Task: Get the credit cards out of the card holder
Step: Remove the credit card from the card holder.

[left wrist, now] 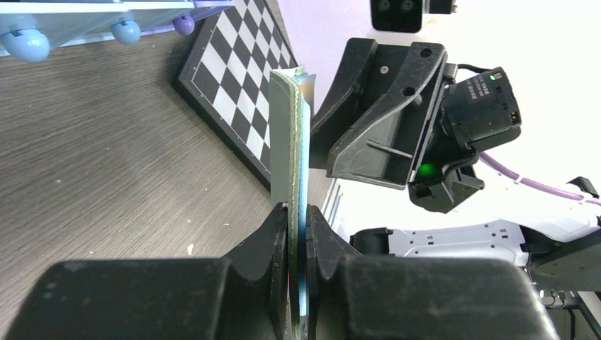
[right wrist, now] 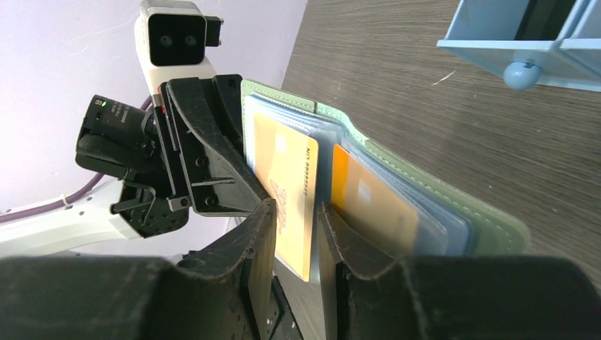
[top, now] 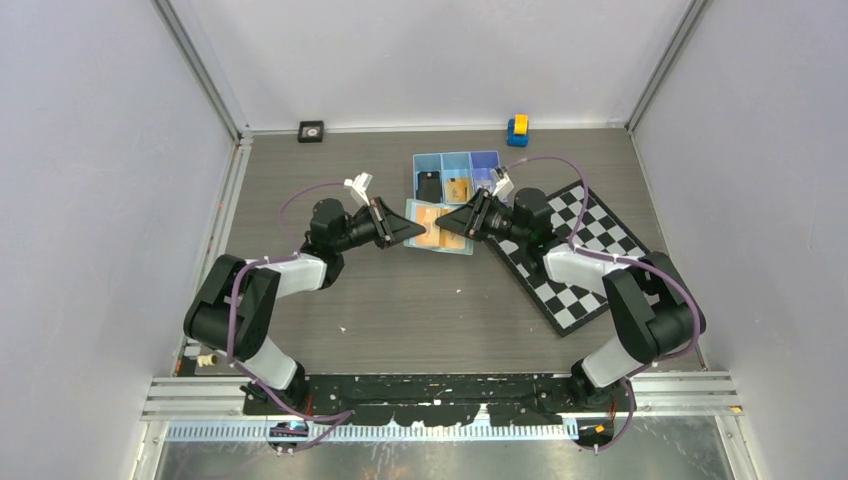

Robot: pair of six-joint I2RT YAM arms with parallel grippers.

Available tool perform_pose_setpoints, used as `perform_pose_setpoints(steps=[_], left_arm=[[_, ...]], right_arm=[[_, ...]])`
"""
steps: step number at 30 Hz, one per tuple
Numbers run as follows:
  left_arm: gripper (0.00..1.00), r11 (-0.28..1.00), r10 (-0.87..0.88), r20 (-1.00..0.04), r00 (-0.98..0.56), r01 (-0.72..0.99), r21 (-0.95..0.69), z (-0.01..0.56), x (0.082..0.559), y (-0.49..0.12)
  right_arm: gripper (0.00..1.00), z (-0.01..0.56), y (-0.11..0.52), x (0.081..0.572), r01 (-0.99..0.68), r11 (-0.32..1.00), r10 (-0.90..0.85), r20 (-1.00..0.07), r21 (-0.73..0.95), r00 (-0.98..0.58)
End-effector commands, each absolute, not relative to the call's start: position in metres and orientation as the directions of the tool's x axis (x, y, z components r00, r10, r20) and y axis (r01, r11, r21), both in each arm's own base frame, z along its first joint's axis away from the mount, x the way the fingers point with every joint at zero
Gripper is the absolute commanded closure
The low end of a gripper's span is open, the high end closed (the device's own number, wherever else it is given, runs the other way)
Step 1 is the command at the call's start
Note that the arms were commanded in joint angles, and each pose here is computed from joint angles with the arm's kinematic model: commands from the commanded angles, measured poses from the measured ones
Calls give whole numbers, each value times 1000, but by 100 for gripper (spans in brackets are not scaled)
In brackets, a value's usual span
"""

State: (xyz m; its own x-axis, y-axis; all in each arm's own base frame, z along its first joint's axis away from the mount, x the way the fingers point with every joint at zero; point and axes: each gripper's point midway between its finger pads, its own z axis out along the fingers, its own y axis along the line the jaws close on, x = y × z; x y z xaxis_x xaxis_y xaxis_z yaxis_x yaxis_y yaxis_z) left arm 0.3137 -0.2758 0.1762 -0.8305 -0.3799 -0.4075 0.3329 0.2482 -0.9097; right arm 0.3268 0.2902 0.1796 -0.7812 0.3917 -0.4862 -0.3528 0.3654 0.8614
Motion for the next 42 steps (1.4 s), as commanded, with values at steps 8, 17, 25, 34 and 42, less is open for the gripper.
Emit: perform_pose_setpoints(steps=[8, 17, 25, 34, 42], left_arm=[[100, 153, -369, -471, -801, 448, -881, 207, 305, -282], [90, 120, -387, -429, -816, 416, -901, 204, 310, -282], [80, 115, -409, -419, -811, 410, -905, 204, 313, -276], [80, 133, -458, -423, -782, 409, -903, 204, 317, -262], [90, 164, -482, -408, -775, 377, -911, 197, 323, -254]], right_arm=[[65, 204, 300, 318, -422, 225, 392, -478, 878, -786], [91, 224, 294, 312, -469, 127, 429, -475, 874, -768], [98, 232, 290, 311, -480, 81, 449, -462, 873, -765], [100, 215, 277, 327, -412, 131, 485, -421, 902, -767], [99, 205, 269, 334, -382, 204, 502, -432, 901, -750]])
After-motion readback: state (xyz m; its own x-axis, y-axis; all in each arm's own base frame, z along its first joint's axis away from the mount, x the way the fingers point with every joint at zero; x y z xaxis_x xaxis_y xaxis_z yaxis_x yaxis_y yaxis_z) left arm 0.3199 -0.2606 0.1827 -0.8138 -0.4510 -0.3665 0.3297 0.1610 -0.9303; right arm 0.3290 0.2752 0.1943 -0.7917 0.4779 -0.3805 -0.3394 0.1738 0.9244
